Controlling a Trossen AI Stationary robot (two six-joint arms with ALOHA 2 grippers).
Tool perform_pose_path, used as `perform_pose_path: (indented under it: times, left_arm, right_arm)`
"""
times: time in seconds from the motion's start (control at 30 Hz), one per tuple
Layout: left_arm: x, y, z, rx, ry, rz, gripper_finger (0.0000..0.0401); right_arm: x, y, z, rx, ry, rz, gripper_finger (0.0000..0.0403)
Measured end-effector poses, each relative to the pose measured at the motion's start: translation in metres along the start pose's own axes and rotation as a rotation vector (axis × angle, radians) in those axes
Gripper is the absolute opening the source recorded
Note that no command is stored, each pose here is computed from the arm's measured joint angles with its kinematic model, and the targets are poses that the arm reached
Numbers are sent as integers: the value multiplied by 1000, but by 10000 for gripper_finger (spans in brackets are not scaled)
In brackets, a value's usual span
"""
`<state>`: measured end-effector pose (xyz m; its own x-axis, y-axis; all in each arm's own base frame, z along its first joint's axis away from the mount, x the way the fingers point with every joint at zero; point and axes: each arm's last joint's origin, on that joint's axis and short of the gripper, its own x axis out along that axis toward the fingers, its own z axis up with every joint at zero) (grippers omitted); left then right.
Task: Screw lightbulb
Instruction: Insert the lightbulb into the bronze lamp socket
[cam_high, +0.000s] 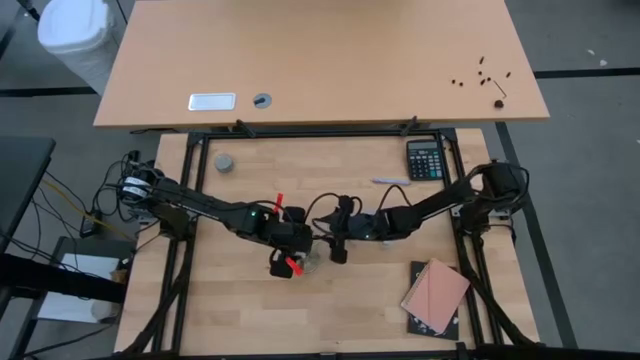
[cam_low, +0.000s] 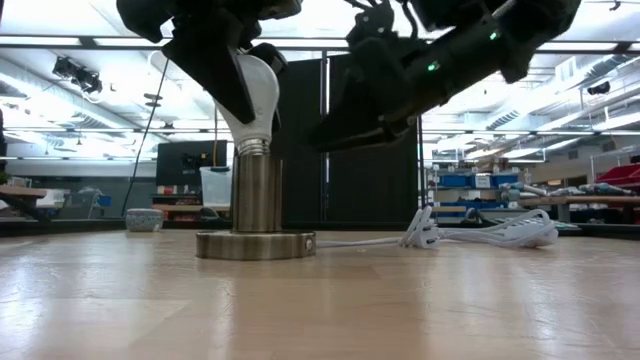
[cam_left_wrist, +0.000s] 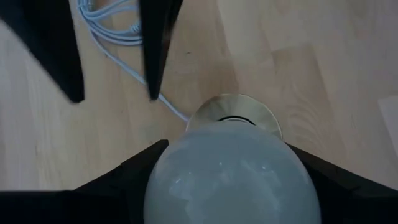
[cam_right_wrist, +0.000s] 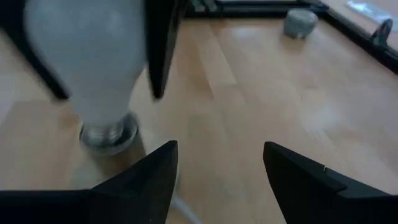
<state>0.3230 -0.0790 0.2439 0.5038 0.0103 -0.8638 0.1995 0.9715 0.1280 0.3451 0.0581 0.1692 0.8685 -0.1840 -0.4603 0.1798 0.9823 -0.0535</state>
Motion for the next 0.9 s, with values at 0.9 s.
perform_pose_path:
  times: [0.9]
  left_arm:
    - [-1, -3, 4, 43, -37, 15, 285]
  right_arm:
    - [20, 73, -47, 44, -93, 300, 247]
